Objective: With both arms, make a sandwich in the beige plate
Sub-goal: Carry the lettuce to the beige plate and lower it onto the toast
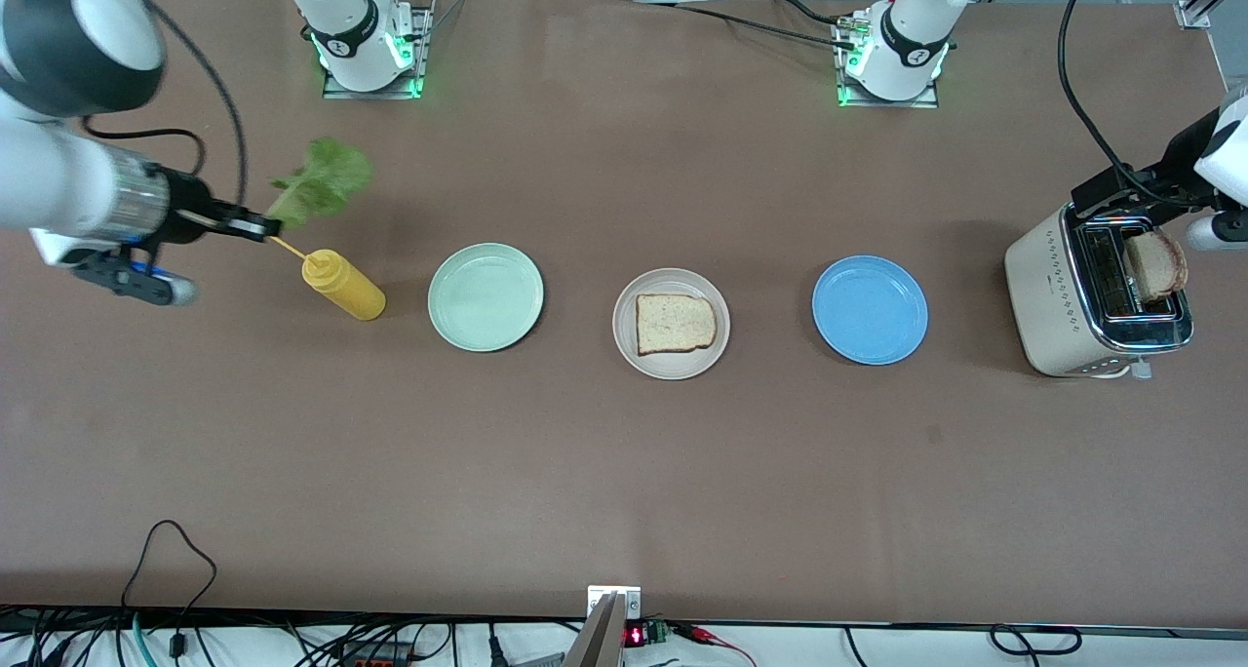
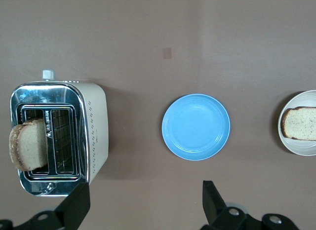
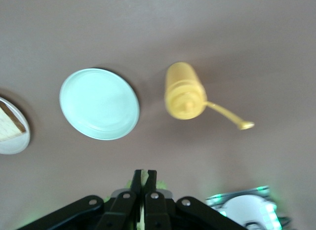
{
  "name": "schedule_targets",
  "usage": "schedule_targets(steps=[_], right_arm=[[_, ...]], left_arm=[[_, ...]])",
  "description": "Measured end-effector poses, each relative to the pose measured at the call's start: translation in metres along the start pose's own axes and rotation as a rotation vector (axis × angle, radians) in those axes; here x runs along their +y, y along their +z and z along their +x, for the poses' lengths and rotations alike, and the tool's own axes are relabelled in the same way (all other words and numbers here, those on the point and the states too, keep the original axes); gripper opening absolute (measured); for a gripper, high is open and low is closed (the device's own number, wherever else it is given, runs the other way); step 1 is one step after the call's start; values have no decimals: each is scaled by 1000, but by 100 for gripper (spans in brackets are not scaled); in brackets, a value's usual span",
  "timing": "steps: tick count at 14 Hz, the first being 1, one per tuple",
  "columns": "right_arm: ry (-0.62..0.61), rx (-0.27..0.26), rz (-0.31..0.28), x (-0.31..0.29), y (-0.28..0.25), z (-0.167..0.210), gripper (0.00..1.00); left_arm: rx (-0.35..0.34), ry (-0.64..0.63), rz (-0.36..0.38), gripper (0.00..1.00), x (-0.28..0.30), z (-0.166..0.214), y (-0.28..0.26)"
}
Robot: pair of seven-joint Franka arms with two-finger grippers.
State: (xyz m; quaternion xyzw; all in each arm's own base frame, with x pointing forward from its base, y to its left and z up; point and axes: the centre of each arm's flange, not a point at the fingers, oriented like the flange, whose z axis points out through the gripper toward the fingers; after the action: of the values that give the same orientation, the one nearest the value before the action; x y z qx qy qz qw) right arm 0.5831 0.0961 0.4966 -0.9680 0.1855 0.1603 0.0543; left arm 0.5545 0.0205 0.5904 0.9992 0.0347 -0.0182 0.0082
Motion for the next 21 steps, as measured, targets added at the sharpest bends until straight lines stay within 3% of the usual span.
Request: schedule_targets(steps=[2, 8, 14, 18, 21], right_arm=[[85, 4, 8, -39, 18, -9, 4], [373, -41, 110, -122, 75, -14, 4], [627, -40, 199, -219, 169, -29, 4], [747, -31, 287, -249, 216, -23, 4], [782, -28, 319, -266, 238, -25, 4]], left_arm=[[0, 0, 0, 100, 0, 0, 0], [1, 0, 0, 100, 0, 0, 0], [4, 0, 0, 100, 0, 0, -1], [5, 0, 0, 100, 0, 1, 0], [5, 2, 0, 100, 1, 1, 0]])
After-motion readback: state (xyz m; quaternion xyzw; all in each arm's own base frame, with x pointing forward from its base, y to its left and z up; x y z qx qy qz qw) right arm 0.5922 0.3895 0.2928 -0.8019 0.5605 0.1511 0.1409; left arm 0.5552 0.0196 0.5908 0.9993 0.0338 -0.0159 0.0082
